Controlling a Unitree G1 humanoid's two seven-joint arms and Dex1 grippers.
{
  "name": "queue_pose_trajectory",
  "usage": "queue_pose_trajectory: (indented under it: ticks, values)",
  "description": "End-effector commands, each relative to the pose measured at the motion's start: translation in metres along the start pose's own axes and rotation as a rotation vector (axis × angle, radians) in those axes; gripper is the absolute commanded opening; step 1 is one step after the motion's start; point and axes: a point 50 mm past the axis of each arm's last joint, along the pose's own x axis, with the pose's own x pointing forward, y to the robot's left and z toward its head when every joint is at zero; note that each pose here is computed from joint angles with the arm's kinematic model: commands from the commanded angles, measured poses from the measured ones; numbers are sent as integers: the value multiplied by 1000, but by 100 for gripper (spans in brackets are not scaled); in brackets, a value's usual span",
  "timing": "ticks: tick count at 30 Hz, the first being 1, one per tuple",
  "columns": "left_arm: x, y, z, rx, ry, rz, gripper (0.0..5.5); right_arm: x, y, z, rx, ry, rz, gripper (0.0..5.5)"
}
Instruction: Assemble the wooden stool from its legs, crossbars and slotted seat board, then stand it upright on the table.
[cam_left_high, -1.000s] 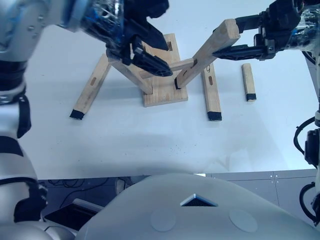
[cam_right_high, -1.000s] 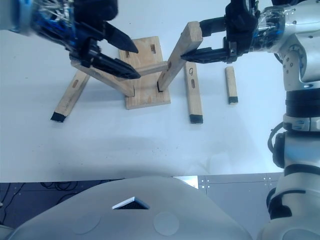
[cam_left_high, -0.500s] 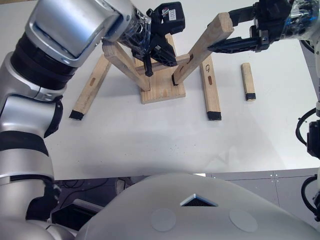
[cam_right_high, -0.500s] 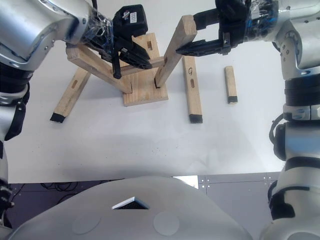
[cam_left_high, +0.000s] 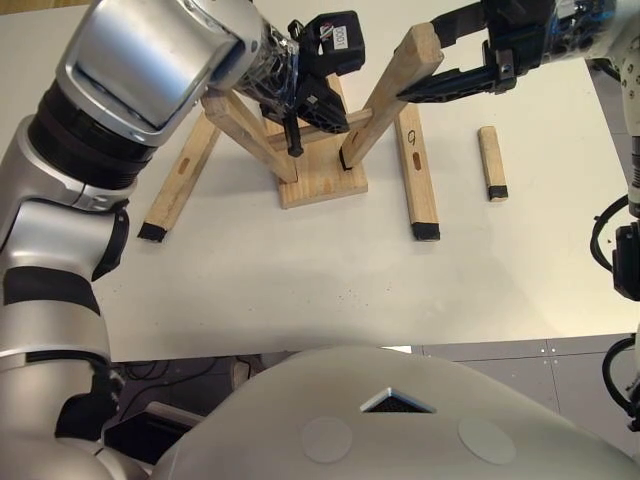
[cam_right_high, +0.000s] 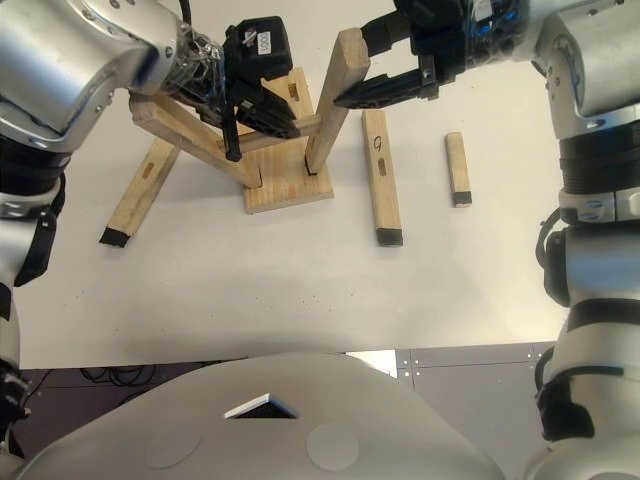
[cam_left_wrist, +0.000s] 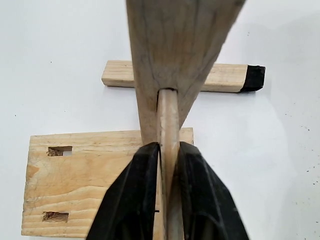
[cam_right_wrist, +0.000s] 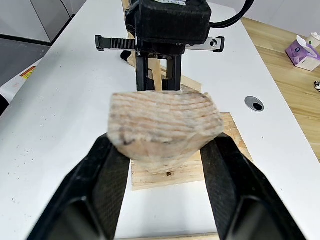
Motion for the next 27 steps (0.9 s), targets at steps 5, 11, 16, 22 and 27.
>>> queue_pose_trajectory:
  ticks: [5,11,16,22,27]
  values:
    - [23,-13,-15,-49,8,-130,45,45,18,-28,84,99,127,204]
    - [-24,3,22,-96,-248,-114,45,52,25,-44,137,174,159,204]
    - [-94,21,49,-159,-575,-2,45,53,31,-52,179,261,223,204]
    - [-116,26,50,-172,-698,69,45,49,36,-66,236,313,229,204]
    - [-89,13,42,-19,-426,114,129,51,40,-72,267,304,223,204]
